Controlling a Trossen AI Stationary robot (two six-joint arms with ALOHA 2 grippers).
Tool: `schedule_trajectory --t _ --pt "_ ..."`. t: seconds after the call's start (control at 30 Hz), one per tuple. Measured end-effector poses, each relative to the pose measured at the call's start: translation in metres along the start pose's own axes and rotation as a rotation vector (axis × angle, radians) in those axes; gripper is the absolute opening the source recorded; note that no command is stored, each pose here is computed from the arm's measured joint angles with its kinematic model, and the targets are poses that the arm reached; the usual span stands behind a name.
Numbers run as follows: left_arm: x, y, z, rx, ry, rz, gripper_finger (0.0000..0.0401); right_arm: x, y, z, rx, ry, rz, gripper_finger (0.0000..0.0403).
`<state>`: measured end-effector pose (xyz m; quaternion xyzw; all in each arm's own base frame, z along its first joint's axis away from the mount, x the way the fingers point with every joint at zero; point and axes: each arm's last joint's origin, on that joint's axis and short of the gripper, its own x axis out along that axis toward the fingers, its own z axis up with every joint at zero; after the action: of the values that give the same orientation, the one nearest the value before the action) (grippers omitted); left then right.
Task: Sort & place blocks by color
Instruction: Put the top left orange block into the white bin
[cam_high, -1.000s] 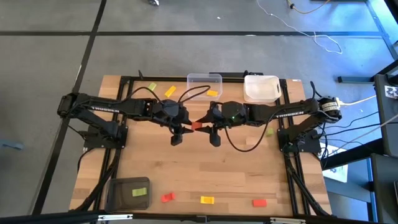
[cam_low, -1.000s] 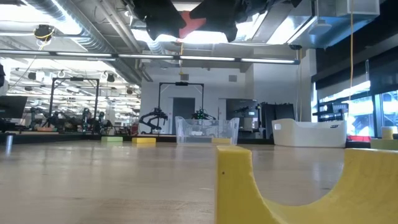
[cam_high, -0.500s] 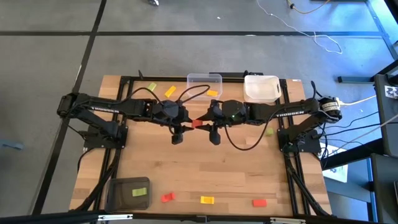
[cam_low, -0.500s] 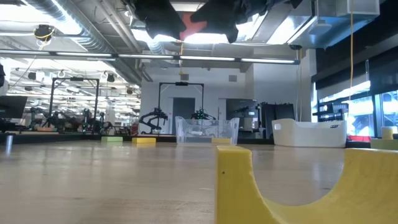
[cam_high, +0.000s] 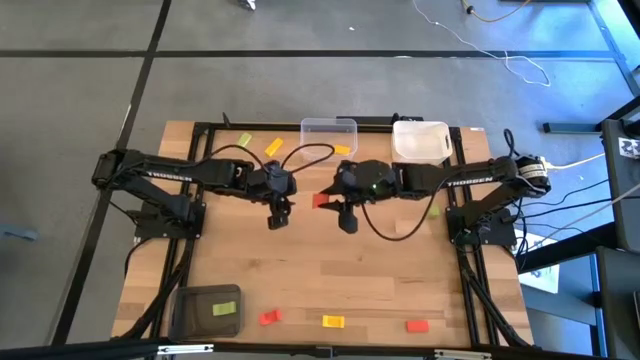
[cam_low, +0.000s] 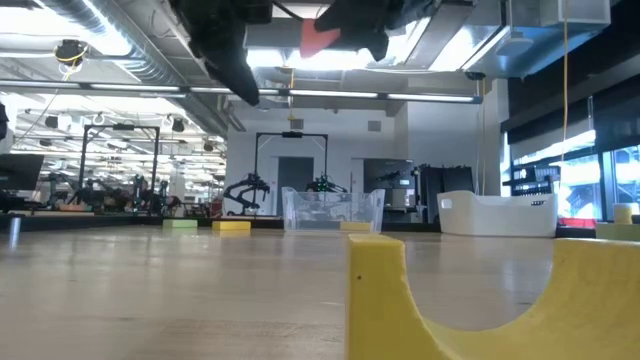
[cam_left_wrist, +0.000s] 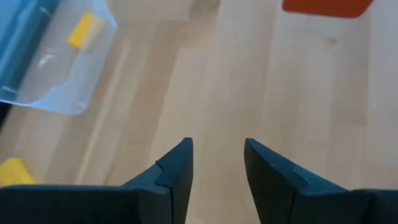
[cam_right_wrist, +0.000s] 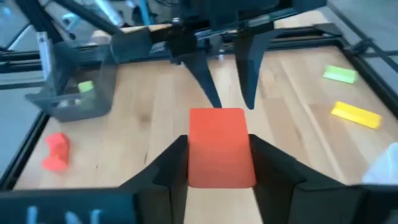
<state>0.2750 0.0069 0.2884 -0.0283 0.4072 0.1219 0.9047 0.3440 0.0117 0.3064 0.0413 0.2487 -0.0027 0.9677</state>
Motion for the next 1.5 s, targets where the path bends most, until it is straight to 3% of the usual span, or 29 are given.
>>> schedule_trajectory --t 0.2,0.37,0.7,1.1,1.2,1.5 --pt "0.000 0.000 0.000 -0.002 -0.006 -0.006 0.0134 -0.013 -0.004 0.012 0.025 0.096 -0.162 0.0131" --pt "0.000 0.000 0.001 -0.005 -0.008 -0.006 0.0134 -0.028 -0.024 0.013 0.156 0.227 -0.370 0.0131" --pt "-0.001 0.000 0.001 -0.005 -0.010 -0.011 0.0134 -0.059 -0.086 -0.011 0.377 0.536 -0.692 0.0131" --pt "-0.001 0.000 0.001 -0.025 -0.013 -0.003 0.0134 -0.101 -0.167 -0.043 0.595 0.712 -1.047 0.0131" --pt "-0.001 0.000 0.001 -0.027 -0.013 -0.001 0.0134 -0.106 -0.186 -0.059 0.635 0.743 -1.075 0.0131" --pt "-0.001 0.000 0.002 -0.036 -0.014 0.002 0.0134 -0.098 -0.227 -0.110 0.729 0.636 -0.973 0.0131"
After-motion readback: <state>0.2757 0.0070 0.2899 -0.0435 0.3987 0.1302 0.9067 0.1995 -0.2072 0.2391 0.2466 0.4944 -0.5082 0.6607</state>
